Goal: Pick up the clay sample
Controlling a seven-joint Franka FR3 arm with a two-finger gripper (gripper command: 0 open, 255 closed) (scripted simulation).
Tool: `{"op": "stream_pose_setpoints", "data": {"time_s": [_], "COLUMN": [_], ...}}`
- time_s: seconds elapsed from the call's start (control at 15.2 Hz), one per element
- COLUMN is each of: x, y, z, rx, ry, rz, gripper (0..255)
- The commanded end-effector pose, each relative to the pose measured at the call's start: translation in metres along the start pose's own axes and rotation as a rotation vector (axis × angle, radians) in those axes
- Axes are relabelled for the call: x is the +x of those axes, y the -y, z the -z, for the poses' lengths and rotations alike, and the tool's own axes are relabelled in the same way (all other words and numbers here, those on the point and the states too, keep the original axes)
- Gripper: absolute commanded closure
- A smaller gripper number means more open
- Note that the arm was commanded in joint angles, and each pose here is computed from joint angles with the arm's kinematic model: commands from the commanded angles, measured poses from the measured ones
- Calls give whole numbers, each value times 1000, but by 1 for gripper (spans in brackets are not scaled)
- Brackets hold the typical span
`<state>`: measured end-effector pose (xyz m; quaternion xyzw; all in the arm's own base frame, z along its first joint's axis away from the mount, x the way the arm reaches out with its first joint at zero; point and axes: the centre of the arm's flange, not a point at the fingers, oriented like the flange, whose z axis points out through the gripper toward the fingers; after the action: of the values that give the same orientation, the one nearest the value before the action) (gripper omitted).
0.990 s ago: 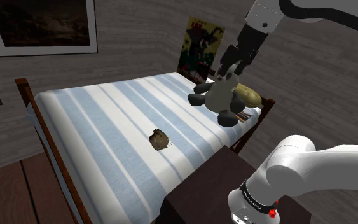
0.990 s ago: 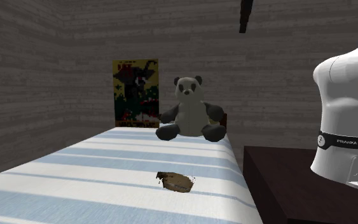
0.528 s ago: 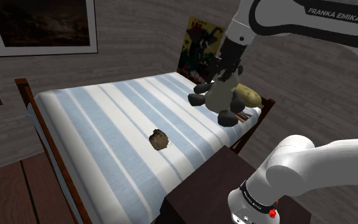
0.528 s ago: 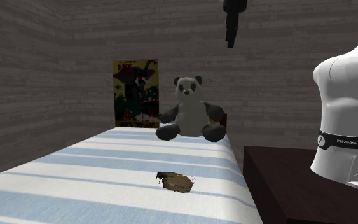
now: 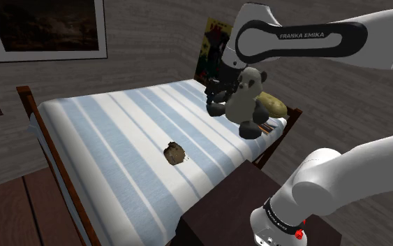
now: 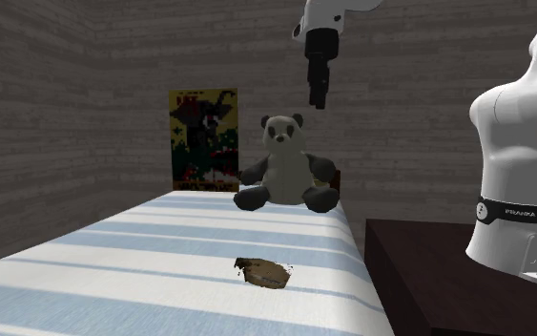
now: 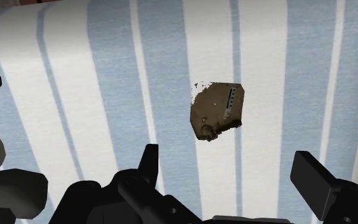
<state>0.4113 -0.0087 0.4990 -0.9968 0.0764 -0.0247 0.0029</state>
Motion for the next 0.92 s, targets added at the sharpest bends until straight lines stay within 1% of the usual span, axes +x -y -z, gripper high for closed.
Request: {"op": "stream_pose_setpoints", "data": {"time_s": [0.0,0.86], "x": [16,108], "y": [3,18], "z": [-23,-175], "rx": [0,-5], "ry": [10,86], "rz": [-1,-9], "gripper": [0,0]}}
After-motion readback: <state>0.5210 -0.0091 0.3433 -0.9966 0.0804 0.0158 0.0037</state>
